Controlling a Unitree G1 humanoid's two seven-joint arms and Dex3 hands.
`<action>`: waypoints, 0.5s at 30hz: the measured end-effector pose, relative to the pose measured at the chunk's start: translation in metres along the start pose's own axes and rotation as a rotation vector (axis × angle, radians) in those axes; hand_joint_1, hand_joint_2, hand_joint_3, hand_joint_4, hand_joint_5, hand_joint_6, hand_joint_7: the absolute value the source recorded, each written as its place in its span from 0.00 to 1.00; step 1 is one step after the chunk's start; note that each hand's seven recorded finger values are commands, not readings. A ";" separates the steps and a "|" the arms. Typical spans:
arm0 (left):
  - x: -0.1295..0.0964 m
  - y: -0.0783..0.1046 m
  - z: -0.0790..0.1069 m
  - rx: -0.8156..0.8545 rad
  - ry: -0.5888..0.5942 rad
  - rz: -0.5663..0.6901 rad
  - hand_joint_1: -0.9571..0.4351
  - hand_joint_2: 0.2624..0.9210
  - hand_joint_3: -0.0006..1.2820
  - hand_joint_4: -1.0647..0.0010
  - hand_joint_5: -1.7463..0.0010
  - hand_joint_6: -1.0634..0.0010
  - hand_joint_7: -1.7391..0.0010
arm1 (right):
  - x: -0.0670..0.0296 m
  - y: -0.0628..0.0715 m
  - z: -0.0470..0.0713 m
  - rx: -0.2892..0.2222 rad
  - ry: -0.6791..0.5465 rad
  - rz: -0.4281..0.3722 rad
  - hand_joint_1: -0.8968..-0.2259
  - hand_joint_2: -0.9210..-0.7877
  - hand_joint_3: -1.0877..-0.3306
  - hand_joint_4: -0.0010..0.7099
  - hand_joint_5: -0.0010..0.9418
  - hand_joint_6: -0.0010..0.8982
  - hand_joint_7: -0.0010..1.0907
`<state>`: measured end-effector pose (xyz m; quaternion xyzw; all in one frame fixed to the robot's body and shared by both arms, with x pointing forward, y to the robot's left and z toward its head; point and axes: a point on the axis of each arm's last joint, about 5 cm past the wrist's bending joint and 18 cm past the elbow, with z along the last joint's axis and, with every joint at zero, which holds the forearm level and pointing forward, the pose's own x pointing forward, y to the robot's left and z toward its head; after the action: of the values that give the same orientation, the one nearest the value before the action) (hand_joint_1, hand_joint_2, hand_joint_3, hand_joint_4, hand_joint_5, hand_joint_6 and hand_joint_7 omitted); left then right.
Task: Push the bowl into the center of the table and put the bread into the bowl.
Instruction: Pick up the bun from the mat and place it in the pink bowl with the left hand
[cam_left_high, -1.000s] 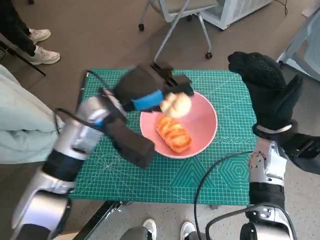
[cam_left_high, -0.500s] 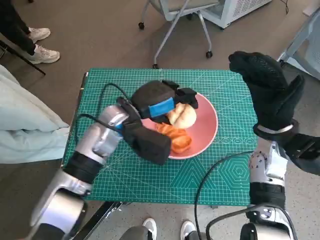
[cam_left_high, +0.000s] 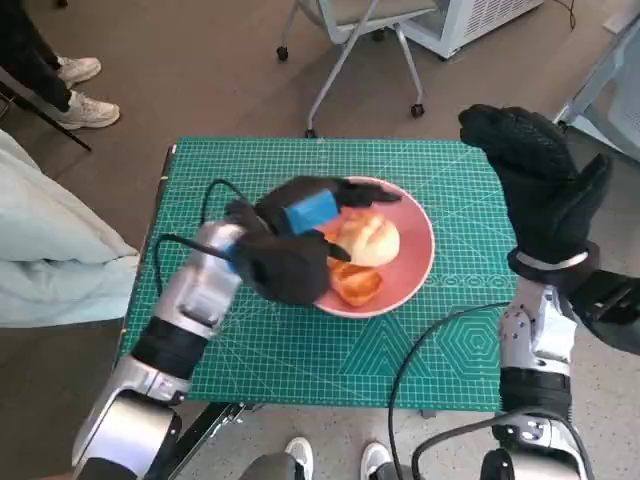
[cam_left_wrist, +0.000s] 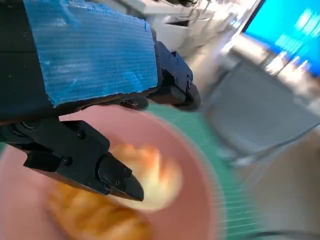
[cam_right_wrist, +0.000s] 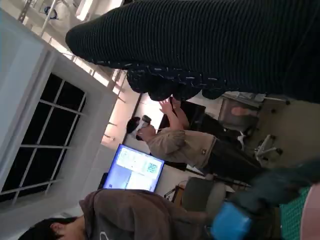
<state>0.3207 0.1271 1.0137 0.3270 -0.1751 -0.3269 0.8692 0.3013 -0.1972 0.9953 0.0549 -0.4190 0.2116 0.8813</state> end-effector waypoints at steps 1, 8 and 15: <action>-0.002 0.002 -0.001 -0.048 -0.020 0.013 0.46 0.95 0.00 0.95 1.00 0.79 1.00 | 0.0004 0.000 0.000 0.000 -0.002 0.000 0.35 0.00 0.46 0.23 0.00 0.15 0.27; -0.016 0.009 -0.003 -0.293 -0.151 0.120 0.38 0.99 0.04 0.98 1.00 0.84 1.00 | 0.0018 0.002 0.000 0.000 -0.007 0.002 0.35 0.00 0.45 0.23 0.00 0.14 0.27; -0.031 0.009 0.002 -0.429 -0.264 0.234 0.28 1.00 0.18 0.97 1.00 0.86 1.00 | 0.0032 0.004 0.000 -0.001 -0.010 0.008 0.36 0.00 0.44 0.23 0.00 0.13 0.28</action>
<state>0.3010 0.1526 1.0187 0.0677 -0.2501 -0.2937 0.9201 0.3015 -0.1924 0.9972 0.0537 -0.4237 0.2145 0.8784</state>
